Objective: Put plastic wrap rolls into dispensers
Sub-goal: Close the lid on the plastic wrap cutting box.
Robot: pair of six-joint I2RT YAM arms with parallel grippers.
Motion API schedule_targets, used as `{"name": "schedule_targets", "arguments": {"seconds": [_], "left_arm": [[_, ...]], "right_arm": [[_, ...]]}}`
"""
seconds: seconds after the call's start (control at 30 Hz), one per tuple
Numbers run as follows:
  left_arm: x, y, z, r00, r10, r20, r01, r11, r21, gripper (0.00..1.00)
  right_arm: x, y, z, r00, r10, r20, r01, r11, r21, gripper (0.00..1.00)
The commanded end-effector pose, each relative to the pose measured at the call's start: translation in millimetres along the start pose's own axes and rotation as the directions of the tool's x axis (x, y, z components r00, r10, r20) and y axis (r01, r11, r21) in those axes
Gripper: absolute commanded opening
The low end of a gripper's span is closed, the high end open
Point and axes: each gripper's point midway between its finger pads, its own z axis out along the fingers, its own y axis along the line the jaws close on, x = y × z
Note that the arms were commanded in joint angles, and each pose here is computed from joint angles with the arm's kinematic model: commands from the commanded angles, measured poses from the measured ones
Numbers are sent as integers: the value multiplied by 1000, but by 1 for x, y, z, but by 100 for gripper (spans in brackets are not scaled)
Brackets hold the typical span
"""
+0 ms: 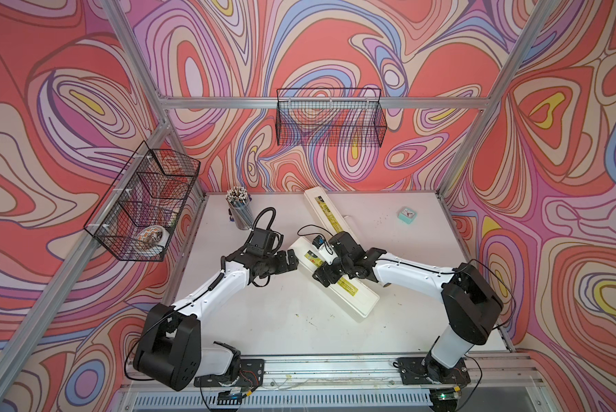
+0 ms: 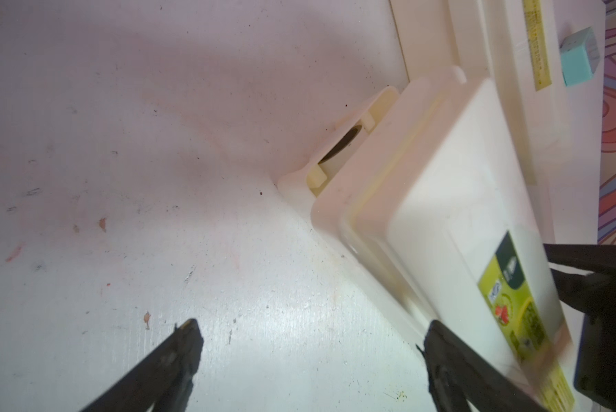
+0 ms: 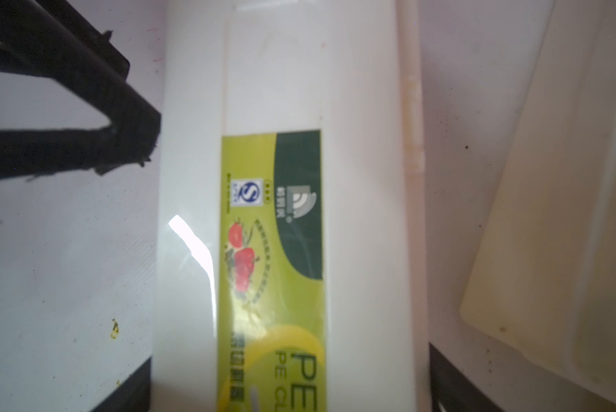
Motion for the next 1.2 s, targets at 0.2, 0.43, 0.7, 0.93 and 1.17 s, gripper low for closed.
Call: {"name": "schedule_targets", "arguments": {"seconds": [0.2,0.43,0.7,0.93,1.17], "left_arm": [[-1,2,-8,998,-19,51,19,1000,1,98],[0,1,-3,998,-24,51,24,1000,3,98],[3,0,5,999,-20,34,20,1000,4,98],[4,1,10,999,-18,29,18,1000,2,98],[3,2,11,999,-18,27,18,1000,-2,98]], "right_arm": [[-2,-2,12,1000,-19,19,19,1000,18,90],[3,-13,18,1000,5,-13,-4,997,81,97],[-8,-27,8,1000,18,22,-21,986,163,93],[-9,-31,4,999,17,33,-23,981,191,91],[-15,-36,-3,997,36,61,-49,974,221,91]]}}
